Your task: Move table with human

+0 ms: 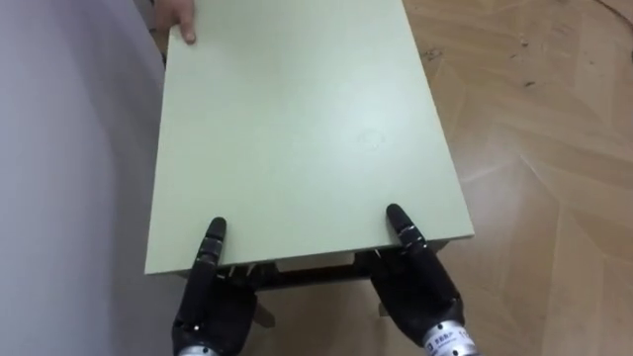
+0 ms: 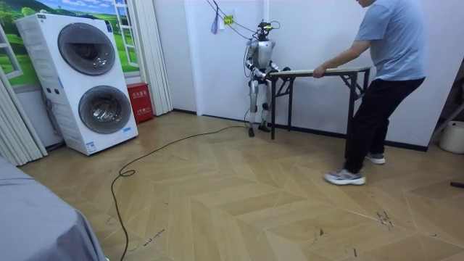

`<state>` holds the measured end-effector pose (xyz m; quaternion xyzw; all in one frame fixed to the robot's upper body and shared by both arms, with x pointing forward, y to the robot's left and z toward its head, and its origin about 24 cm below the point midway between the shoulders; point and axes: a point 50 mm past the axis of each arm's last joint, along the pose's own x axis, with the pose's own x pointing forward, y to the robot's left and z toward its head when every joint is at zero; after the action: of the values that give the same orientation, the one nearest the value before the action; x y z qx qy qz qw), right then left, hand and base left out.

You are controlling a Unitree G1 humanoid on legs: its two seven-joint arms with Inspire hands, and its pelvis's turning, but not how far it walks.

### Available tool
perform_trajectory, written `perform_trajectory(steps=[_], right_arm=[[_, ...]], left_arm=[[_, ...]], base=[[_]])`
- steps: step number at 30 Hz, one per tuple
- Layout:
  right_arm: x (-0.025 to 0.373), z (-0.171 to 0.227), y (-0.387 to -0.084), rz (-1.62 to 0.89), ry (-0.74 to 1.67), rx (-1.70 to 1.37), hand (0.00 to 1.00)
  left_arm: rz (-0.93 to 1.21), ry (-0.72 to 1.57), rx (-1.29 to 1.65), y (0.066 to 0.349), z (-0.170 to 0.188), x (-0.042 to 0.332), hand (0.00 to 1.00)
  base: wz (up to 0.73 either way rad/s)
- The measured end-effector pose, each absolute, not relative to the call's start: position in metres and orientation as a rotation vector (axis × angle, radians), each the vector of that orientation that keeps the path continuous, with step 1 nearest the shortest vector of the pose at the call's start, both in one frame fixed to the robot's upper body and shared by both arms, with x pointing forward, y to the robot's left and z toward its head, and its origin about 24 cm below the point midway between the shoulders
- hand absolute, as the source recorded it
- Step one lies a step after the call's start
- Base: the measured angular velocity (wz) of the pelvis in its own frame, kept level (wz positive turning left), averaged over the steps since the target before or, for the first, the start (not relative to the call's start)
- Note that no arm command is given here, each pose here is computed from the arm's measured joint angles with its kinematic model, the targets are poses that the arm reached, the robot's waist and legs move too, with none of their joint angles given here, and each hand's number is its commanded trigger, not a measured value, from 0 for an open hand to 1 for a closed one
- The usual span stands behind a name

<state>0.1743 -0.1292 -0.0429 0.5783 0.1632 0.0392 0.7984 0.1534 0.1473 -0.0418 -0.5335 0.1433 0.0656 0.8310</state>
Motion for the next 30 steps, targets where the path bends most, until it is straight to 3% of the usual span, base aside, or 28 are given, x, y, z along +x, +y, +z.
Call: perform_trajectory(steps=[10,30], right_arm=[[0.167,-0.045,-0.133,0.046,0.343,1.282,1.0],[0.147,-0.056,-0.143,-0.015,0.353,1.289,1.0]], left_arm=[[0.11,0.31,-1.095,0.144,-0.04,0.157,1.0],[0.096,0.403,-1.044,0.139,-0.043,0.16,1.0]], base=[[0.73],[0.26]])
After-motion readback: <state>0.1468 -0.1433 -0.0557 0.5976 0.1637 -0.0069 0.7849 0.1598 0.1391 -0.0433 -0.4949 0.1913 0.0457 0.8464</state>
